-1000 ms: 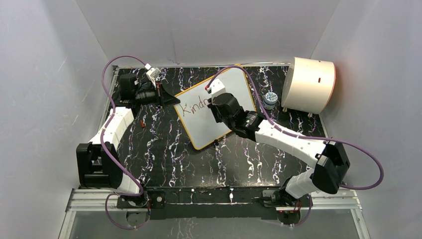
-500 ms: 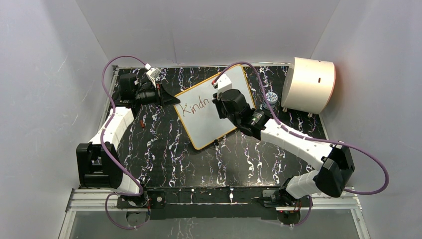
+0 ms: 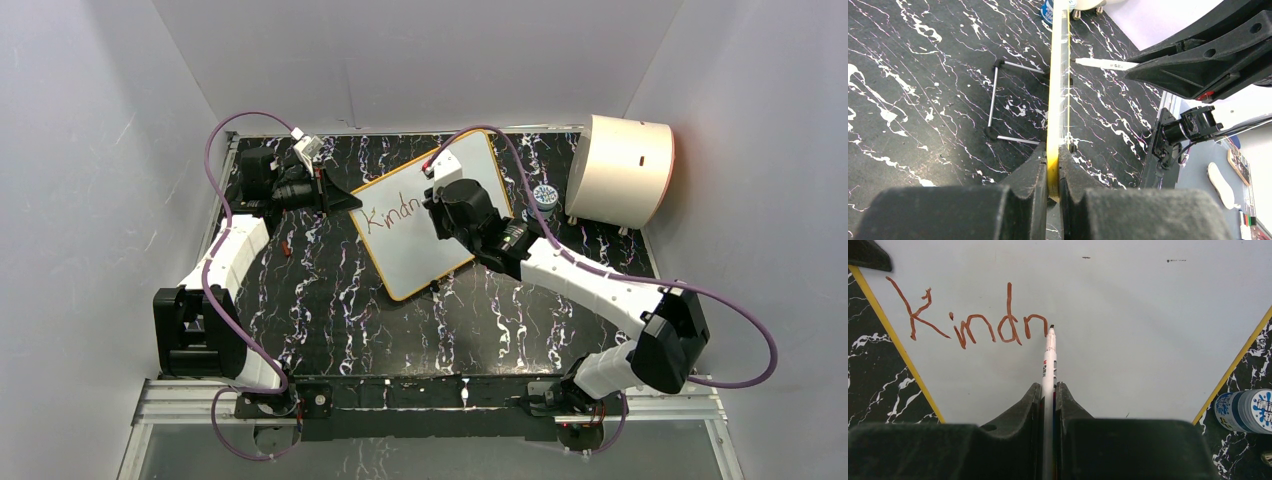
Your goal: Write a sentence on the whiteboard
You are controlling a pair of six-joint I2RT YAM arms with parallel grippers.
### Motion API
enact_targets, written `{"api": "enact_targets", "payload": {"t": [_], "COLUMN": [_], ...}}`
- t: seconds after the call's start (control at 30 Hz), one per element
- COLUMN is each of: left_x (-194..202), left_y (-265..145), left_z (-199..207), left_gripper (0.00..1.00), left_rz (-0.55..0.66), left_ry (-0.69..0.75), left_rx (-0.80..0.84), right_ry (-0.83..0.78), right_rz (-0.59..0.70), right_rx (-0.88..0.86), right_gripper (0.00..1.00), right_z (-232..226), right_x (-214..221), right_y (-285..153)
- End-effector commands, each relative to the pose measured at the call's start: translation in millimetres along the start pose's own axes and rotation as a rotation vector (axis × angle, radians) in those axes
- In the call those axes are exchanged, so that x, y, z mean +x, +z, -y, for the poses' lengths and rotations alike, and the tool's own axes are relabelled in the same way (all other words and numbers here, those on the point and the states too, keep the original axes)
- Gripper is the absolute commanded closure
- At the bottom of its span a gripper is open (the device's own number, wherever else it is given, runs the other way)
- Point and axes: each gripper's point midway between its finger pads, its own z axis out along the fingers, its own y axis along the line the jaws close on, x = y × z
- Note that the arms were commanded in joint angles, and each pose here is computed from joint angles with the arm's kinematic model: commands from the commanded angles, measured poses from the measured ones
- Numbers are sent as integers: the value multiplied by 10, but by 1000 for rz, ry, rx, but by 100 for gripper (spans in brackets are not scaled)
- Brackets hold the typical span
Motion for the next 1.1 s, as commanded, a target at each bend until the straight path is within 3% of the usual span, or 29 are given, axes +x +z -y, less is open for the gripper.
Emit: {"api": "enact_targets", "payload": {"t": [0.0, 1.07], "left_x": [415, 426], "left_y": [118, 133], "left_z": [61, 66], "left_gripper": [100, 100], "left_rz": [-113, -117], "left_ry": [-65, -64], "left_rx": [35, 35], "right_ry": [31, 29], "right_rz": [68, 29], "right_rx": [-7, 8], "right_gripper": [100, 100], "right_z": [-2, 69], "right_x": [-218, -68], "right_y": [37, 147]}}
